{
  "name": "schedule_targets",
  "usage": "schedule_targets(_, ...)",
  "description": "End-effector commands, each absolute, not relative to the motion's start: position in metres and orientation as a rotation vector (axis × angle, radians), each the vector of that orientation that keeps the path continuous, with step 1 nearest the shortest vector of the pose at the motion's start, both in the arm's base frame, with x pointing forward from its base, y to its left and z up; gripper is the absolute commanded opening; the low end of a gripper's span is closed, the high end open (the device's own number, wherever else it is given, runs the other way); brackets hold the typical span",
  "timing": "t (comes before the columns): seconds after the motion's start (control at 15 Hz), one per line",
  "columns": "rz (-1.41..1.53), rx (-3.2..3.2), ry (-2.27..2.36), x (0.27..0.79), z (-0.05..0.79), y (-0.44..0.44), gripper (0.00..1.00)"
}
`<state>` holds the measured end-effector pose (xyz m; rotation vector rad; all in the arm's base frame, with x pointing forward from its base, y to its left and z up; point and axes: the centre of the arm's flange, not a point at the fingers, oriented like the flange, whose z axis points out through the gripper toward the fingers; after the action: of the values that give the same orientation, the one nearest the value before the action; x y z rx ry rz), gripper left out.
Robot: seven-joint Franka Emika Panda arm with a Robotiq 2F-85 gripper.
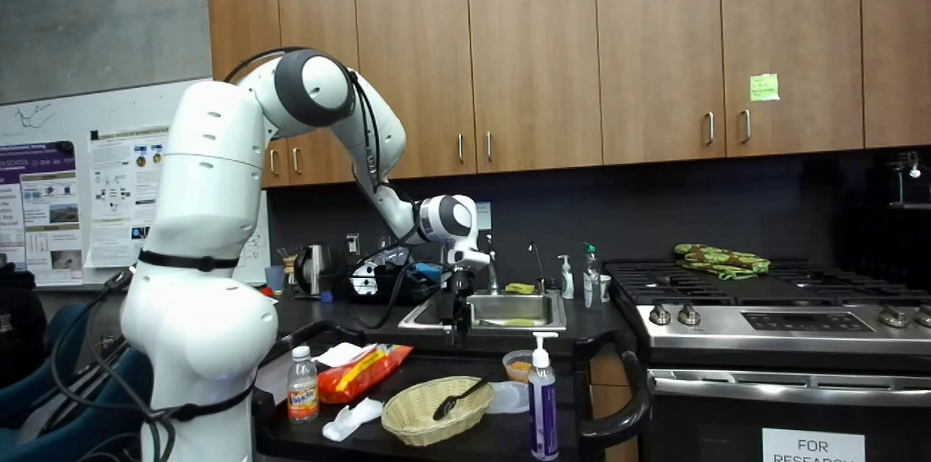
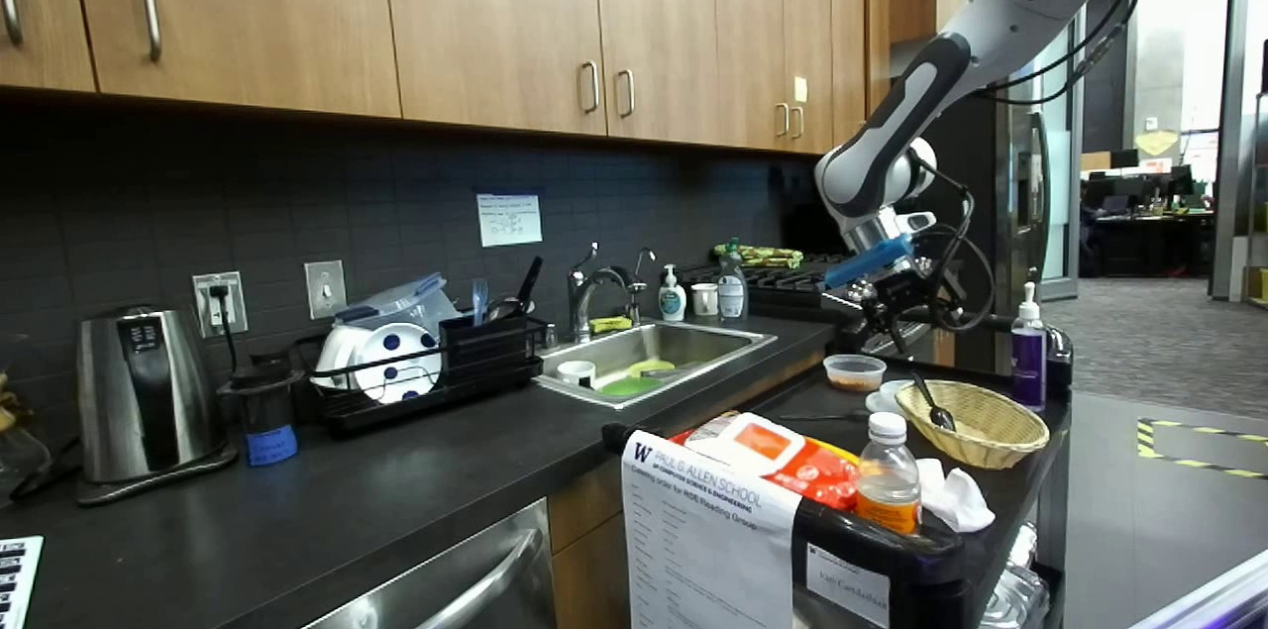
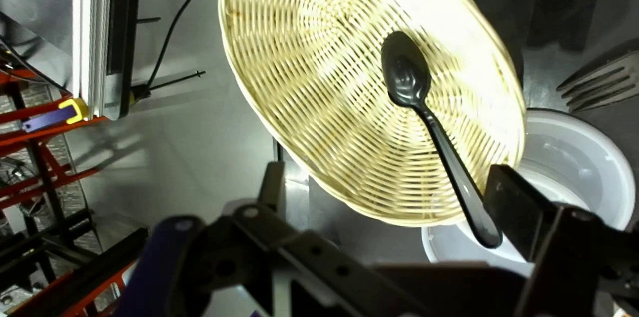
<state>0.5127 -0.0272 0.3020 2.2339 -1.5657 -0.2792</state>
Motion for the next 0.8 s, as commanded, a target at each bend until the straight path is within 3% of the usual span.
schedule_targets(0.0,-0.320,2.178,-1.673,0.531,0.300,-0.026,1.00)
schedule_targets(0.73,-0.377,1.953,-1.890,0.553,0.286,-0.052,1.00)
